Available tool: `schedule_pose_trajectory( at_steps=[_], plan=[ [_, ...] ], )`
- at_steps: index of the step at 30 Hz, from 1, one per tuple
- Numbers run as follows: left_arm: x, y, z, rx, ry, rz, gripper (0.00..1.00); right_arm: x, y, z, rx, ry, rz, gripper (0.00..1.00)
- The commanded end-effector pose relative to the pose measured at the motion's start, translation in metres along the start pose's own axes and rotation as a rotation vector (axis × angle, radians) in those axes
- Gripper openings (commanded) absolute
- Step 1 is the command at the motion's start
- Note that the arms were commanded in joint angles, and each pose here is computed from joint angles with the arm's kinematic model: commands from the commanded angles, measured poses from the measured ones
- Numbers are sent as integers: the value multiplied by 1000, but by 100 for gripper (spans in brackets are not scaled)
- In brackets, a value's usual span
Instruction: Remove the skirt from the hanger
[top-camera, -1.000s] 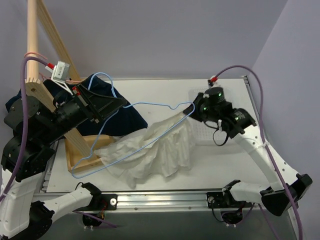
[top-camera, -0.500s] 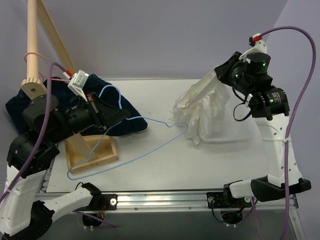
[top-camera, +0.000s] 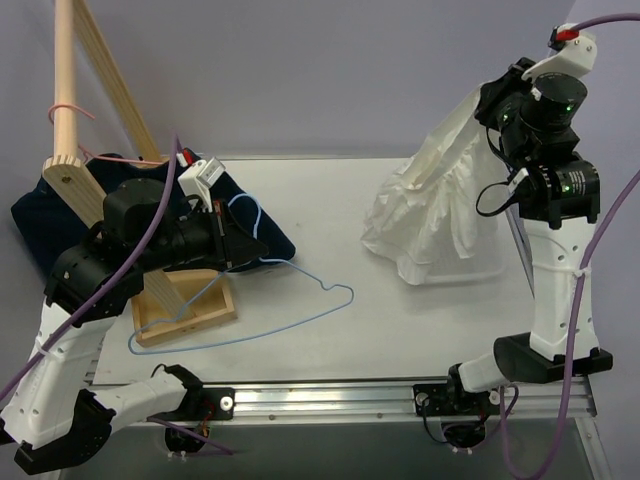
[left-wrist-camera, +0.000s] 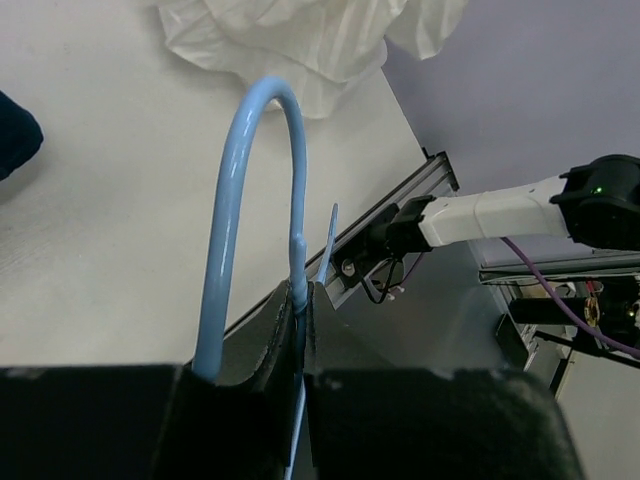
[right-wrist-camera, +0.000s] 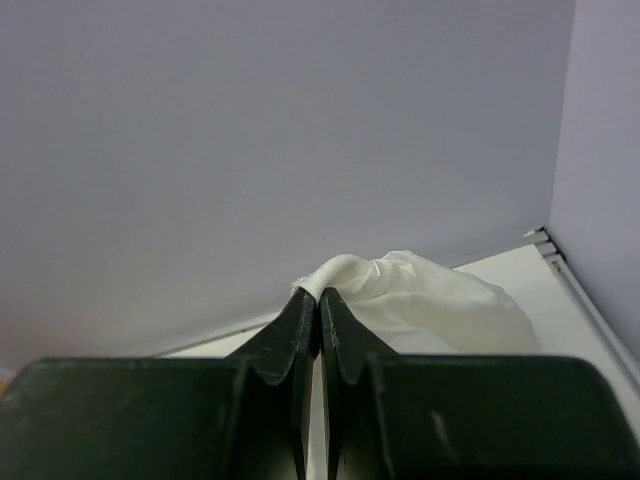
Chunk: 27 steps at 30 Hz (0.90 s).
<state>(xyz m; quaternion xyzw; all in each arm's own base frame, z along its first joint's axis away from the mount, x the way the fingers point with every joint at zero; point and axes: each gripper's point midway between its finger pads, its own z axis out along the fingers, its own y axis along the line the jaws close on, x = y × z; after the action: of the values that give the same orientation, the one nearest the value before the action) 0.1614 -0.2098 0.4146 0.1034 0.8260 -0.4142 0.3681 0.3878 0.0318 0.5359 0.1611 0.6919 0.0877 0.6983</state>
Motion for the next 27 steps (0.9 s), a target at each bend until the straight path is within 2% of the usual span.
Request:
schedule_pose_trajectory(
  at_steps=[1,9,18,23,24,26,27],
  plan=[
    [5,0,1,13,24,33,2,-56,-7,3,43,-187,-18,0],
    [5,-2,6,23,46,16,2,-70,-33,29,106,-244,-26,0],
    [5,0,2,-1,44,1,2,-46,-53,51,143,-191,-21,0],
    [12,5,2,-12,57,-11,2,19,-51,72,85,-20,24,0],
    [13,5,1,-15,56,-12,2,52,-59,79,100,52,52,0],
    [12,6,-1,-22,47,-16,2,76,-63,77,97,91,83,0],
    [12,6,-1,-23,45,-17,2,112,-75,78,128,161,85,0]
  ],
)
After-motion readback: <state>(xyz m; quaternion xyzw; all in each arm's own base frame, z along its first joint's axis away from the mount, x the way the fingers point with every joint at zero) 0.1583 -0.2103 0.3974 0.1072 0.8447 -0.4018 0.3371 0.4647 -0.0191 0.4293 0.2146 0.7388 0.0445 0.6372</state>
